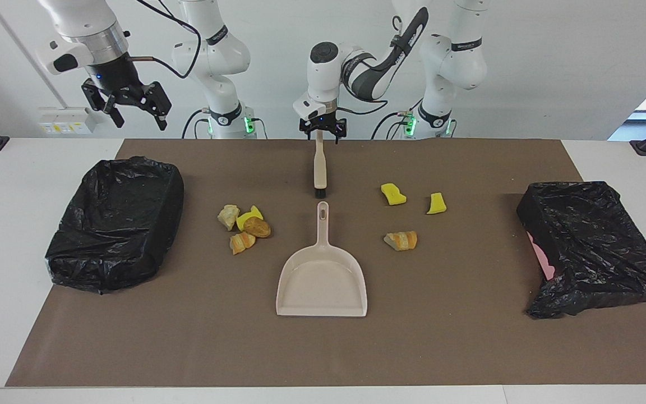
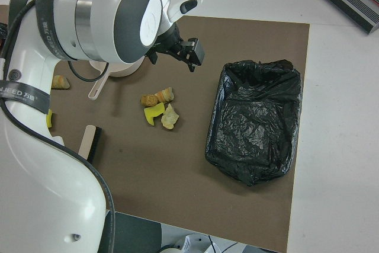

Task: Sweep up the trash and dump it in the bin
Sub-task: 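Reach the left gripper to the beige brush handle and grasp it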

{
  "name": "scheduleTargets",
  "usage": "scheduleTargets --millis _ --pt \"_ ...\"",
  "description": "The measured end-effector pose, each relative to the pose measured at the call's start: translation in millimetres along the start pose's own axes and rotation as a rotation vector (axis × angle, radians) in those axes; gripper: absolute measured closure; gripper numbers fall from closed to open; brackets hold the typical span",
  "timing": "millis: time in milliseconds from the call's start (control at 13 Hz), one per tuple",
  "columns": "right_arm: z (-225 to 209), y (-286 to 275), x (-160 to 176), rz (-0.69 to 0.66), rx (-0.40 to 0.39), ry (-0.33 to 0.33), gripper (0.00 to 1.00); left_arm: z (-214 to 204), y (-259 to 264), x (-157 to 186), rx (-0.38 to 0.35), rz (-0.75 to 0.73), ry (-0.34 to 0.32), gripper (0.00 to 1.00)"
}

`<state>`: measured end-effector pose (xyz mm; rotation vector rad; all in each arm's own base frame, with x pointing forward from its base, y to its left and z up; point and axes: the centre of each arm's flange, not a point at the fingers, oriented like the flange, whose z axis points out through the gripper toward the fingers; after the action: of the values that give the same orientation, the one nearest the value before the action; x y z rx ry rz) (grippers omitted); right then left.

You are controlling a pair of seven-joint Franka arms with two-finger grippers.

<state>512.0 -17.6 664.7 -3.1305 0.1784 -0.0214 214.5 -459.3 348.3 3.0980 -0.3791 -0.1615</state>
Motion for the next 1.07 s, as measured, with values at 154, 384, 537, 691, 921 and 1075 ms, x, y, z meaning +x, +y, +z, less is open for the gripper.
scheduleTargets --millis 154,384,537,691,921,1075 --pt "0 0 0 0.0 0.0 0.0 0.0 7 4 -3 0.008 -0.005 -0.007 0.0" --pt "1 0 0 0.0 0.0 -0.002 0.0 8 4 -5 0.015 -0.017 -0.014 0.16" --pt "1 0 0 0.0 0.0 -0.002 0.0 9 2 -6 0.029 -0.019 -0.026 0.43" --pt "1 0 0 0.0 0.0 -0.002 0.0 10 1 -6 0.035 -0.019 -0.032 0.67" --pt "1 0 0 0.0 0.0 -0.003 0.0 7 -1 -7 0.049 -0.024 -0.047 0.74" --pt "1 0 0 0.0 0.0 -0.003 0.0 -5 -6 -3 0.064 -0.036 -0.065 0.74"
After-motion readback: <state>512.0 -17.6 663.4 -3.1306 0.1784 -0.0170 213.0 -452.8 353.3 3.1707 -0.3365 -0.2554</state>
